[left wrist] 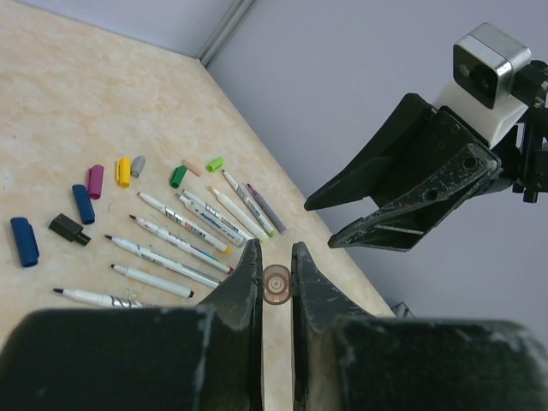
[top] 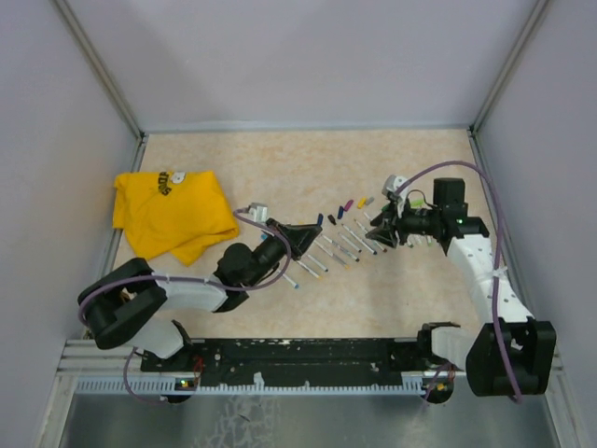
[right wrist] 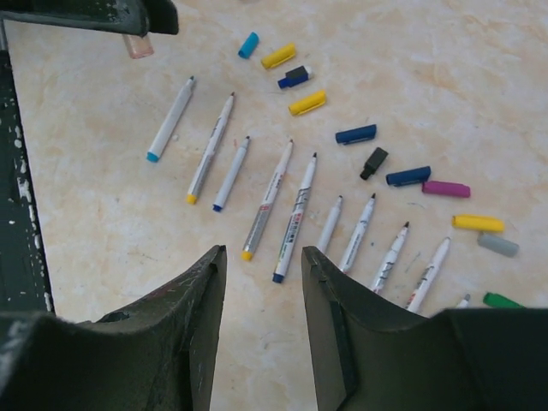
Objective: Open the pen caps
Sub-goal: Place the pen cap at the center of the board.
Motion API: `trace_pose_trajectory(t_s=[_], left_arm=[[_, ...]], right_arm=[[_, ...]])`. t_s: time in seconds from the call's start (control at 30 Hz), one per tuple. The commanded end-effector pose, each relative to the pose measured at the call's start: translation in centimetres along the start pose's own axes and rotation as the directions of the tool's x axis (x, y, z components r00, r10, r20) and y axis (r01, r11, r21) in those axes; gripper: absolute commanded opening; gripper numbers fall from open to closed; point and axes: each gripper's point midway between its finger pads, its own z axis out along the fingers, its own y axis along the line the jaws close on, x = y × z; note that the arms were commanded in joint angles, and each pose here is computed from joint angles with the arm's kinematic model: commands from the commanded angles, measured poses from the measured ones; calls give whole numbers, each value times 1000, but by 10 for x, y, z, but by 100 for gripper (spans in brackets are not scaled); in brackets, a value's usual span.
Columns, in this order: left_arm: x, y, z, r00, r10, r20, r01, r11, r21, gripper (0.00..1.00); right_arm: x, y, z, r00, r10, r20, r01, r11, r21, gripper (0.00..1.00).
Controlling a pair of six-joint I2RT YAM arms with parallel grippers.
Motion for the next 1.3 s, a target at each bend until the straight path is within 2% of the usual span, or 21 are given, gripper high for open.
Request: trace_pose_trajectory(t_s=[0.0,0.3,0.5,0.7,0.93,1.27], left_arm=[[-8,-3,-3,993,-106,44,106,994,1,0],[-10,13,1,963,-245,110,254,964,-76,0],[-17,8,16,945,-291,150,302,952,-53,0],[-12,4,26,940,-315,135,322,946,-38,0],[0,-2,37,934,-343,101,346,938,-14,0],[14,-14,45,931,-361,49,361,933,16,0]], right_arm=[[-8,13,21,999,-51,8,51,998,-40,41],[-13,16,43,1000,-31,2,31,999,-7,41],[-22,11,51,1000,15,16,-15,1000,25,41],[-26,15,56,998,51,31,-51,999,13,41],[-31,36,70,997,73,38,-71,995,-71,41],[-32,35,74,997,71,30,-69,996,-58,41]])
